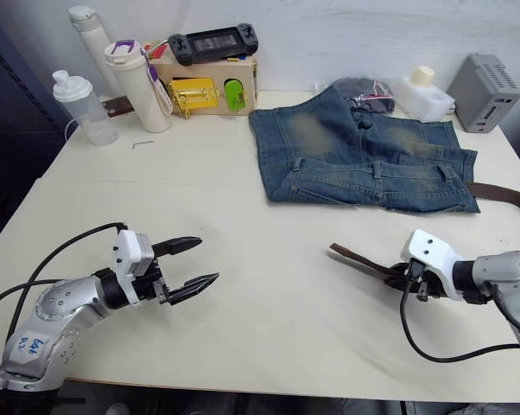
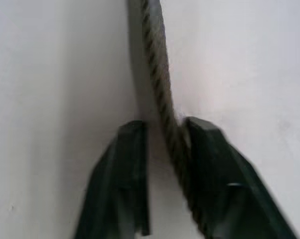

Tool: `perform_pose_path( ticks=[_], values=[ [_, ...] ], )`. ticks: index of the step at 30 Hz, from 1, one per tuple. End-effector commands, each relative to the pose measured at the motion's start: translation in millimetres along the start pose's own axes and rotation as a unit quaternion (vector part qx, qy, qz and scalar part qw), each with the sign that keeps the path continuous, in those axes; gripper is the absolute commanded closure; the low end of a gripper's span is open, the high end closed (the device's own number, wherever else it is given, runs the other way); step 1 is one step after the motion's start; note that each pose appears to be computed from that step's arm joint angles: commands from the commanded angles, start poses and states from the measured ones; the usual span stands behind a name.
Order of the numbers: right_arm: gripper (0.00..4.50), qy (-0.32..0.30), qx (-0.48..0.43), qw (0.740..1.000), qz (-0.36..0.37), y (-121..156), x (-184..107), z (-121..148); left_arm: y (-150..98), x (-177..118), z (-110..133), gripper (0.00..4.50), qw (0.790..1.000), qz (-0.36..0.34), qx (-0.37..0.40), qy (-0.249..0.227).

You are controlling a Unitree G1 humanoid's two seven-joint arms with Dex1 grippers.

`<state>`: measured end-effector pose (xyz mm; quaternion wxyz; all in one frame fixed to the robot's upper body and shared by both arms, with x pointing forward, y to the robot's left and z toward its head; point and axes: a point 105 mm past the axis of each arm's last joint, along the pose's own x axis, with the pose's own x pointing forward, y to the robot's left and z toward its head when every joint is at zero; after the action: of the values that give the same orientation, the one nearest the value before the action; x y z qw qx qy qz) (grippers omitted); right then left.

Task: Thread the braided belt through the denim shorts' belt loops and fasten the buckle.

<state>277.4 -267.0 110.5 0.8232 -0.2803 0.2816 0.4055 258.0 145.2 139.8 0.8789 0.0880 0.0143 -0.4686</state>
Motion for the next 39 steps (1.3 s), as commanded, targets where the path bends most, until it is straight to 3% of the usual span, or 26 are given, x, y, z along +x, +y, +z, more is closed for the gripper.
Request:
perform_pose_path(
  ticks=[1, 5, 9, 14, 20, 29, 39],
  values=[
    [4.46, 0.005, -0.009, 1.000, 0.003, 3, 4, -1, -4, 0, 11, 0.00, 1.000, -0.009, 0.014, -0.017],
    [4.46, -0.008, -0.024, 0.999, 0.019, 10, 7, 5, -3, 1, 13, 0.00, 1.000, -0.014, 0.017, -0.017],
    [4.46, -0.103, -0.083, 0.986, 0.100, 47, 10, 51, 1, 12, 27, 0.00, 0.998, -0.045, 0.016, -0.038],
    [4.46, -0.124, -0.152, 0.967, 0.165, 83, 11, 88, -11, 35, 43, 0.00, 0.988, -0.145, 0.021, -0.051],
    [4.46, -0.119, -0.189, 0.960, 0.170, 90, 13, 102, -37, 58, 38, 0.00, 0.964, -0.264, 0.030, -0.024],
    [4.46, -0.115, -0.193, 0.961, 0.160, 89, 9, 104, -36, 68, 33, 0.00, 0.957, -0.289, 0.034, -0.013],
    [4.50, -0.118, -0.186, 0.963, 0.154, 92, 8, 106, -41, 75, 32, 4.48, 0.954, -0.298, 0.035, -0.020]
  ],
)
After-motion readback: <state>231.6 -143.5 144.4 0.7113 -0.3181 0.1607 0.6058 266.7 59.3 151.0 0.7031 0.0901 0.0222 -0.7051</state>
